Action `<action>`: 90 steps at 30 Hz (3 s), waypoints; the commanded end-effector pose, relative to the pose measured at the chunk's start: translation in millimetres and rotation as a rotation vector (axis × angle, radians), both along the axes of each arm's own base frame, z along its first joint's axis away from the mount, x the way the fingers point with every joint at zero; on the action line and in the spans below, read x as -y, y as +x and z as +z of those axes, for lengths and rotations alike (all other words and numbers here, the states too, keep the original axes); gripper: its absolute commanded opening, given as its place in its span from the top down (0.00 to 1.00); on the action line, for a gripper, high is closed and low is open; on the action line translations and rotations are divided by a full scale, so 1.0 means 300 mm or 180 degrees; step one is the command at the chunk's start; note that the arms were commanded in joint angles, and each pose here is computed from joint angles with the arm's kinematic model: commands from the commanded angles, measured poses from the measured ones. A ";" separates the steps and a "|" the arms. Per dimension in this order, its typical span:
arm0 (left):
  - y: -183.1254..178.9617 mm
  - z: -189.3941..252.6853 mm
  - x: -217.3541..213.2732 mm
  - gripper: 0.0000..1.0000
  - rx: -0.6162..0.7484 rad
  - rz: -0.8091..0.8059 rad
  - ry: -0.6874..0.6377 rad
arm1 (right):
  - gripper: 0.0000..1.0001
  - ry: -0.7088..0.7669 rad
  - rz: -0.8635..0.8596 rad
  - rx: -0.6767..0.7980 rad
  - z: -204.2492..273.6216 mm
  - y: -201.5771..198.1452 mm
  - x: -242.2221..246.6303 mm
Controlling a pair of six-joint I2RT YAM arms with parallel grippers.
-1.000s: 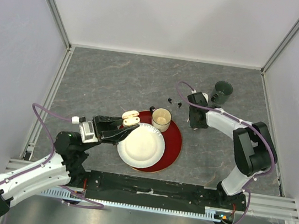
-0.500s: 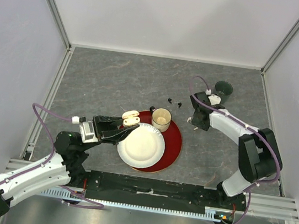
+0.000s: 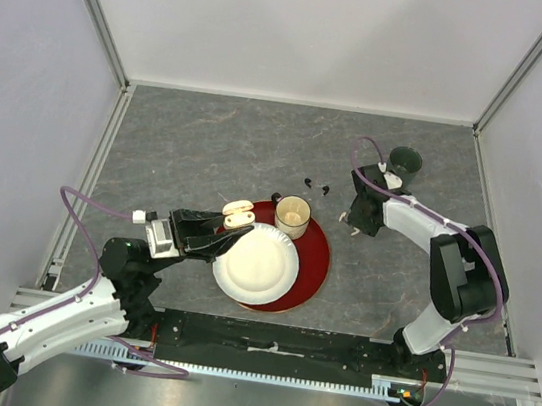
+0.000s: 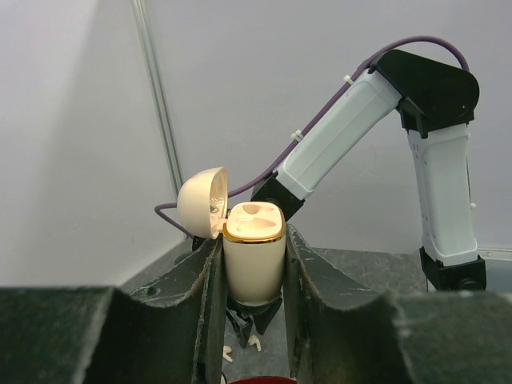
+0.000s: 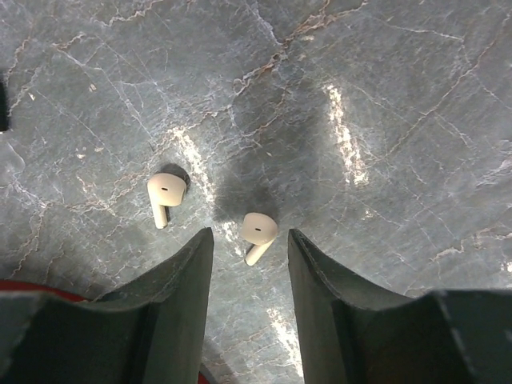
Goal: Insert the wireless bluetooth earbuds into the charging case
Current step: Pick up the earbud from the center of the board.
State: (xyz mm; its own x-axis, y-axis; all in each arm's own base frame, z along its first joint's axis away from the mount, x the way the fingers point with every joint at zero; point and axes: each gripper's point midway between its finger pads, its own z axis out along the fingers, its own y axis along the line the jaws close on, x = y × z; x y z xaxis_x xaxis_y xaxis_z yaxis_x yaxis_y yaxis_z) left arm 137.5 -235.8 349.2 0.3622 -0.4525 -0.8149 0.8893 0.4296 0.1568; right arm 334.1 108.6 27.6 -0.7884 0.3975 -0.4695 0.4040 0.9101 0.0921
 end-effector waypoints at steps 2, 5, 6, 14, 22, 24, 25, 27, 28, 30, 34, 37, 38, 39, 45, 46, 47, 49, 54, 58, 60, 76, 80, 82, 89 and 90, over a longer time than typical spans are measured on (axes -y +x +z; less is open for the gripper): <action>-0.004 0.047 -0.023 0.98 0.0185 0.0111 -0.0116 | 0.50 0.0057 -0.0060 0.0022 -0.022 0.007 0.000; -0.005 0.046 -0.022 0.98 0.0187 0.0103 -0.0108 | 0.50 0.0006 -0.0076 -0.0006 -0.036 0.002 0.011; -0.005 0.046 -0.022 0.98 0.0189 0.0104 -0.0106 | 0.50 0.0005 -0.0075 -0.0013 -0.039 0.002 0.012; -0.006 0.045 -0.018 0.98 0.0195 0.0088 -0.0095 | 0.51 0.0002 -0.0082 -0.0070 -0.066 0.002 0.014; -0.005 0.045 -0.018 0.98 0.0189 0.0092 -0.0093 | 0.56 0.0006 -0.0117 -0.0090 -0.076 -0.003 0.027; -0.004 0.044 -0.018 0.98 0.0180 0.0093 -0.0093 | 0.57 0.0013 -0.0123 -0.0098 -0.080 -0.005 0.030; -0.004 0.042 -0.016 0.98 0.0173 0.0088 -0.0086 | 0.58 0.0012 -0.0122 -0.0109 -0.082 -0.008 0.032; -0.001 0.043 -0.016 0.98 0.0171 0.0097 -0.0087 | 0.59 0.0023 -0.0104 -0.0128 -0.085 -0.013 0.031; -0.002 0.042 -0.014 0.98 0.0164 0.0089 -0.0085 | 0.60 0.0025 -0.0088 -0.0131 -0.086 -0.015 0.028; -0.002 0.041 -0.012 0.98 0.0165 0.0081 -0.0078 | 0.61 0.0044 -0.0067 -0.0153 -0.090 -0.021 0.026; 0.000 0.036 -0.008 0.98 0.0143 0.0069 -0.0065 | 0.61 0.0100 -0.0031 -0.0142 -0.081 -0.029 0.017; 0.001 0.037 -0.008 0.98 0.0137 0.0067 -0.0073 | 0.61 0.0096 -0.0002 -0.0132 -0.079 -0.037 0.020; 0.001 0.037 -0.007 0.98 0.0137 0.0067 -0.0073 | 0.60 0.0092 0.0006 -0.0133 -0.081 -0.038 0.021; 0.003 0.036 -0.007 0.98 0.0130 0.0069 -0.0071 | 0.61 0.0089 0.0027 -0.0147 -0.084 -0.043 0.021; 0.002 0.038 -0.002 0.98 0.0131 0.0048 -0.0066 | 0.64 0.0091 0.0040 -0.0202 -0.103 -0.052 0.020; 0.004 0.035 -0.001 0.98 0.0125 0.0048 -0.0059 | 0.65 0.0101 0.0025 -0.0211 -0.105 -0.055 0.019; 0.003 0.038 -0.001 0.98 0.0126 0.0047 -0.0064 | 0.65 0.0122 0.0032 -0.0203 -0.102 -0.055 0.015; 0.002 0.036 0.001 0.98 0.0125 0.0037 -0.0056 | 0.65 0.0149 0.0022 -0.0199 -0.100 -0.056 0.013; 0.007 0.031 0.006 0.98 0.0105 0.0034 -0.0039 | 0.60 0.0182 0.0024 -0.0191 -0.096 -0.059 0.007; 0.005 0.031 0.008 0.98 0.0107 0.0023 -0.0043 | 0.60 0.0218 0.0040 -0.0195 -0.095 -0.060 0.000; 0.006 0.035 0.007 0.98 0.0113 0.0028 -0.0050 | 0.60 0.0206 0.0037 -0.0216 -0.101 -0.065 0.003; 0.008 0.028 0.010 0.98 0.0098 0.0021 -0.0035 | 0.64 0.0249 0.0066 -0.0284 -0.120 -0.093 -0.003; 0.007 0.032 0.009 0.98 0.0101 0.0018 -0.0043 | 0.61 0.0248 0.0081 -0.0282 -0.120 -0.095 -0.002; 0.008 0.031 0.010 0.98 0.0102 0.0021 -0.0038 | 0.61 0.0248 0.0090 -0.0278 -0.117 -0.097 -0.003; 0.009 0.029 0.013 0.98 0.0103 0.0016 -0.0026 | 0.62 0.0270 0.0094 -0.0271 -0.107 -0.102 -0.003; 0.008 0.029 0.013 0.98 0.0103 0.0016 -0.0026 | 0.62 0.0263 0.0101 -0.0270 -0.106 -0.104 -0.003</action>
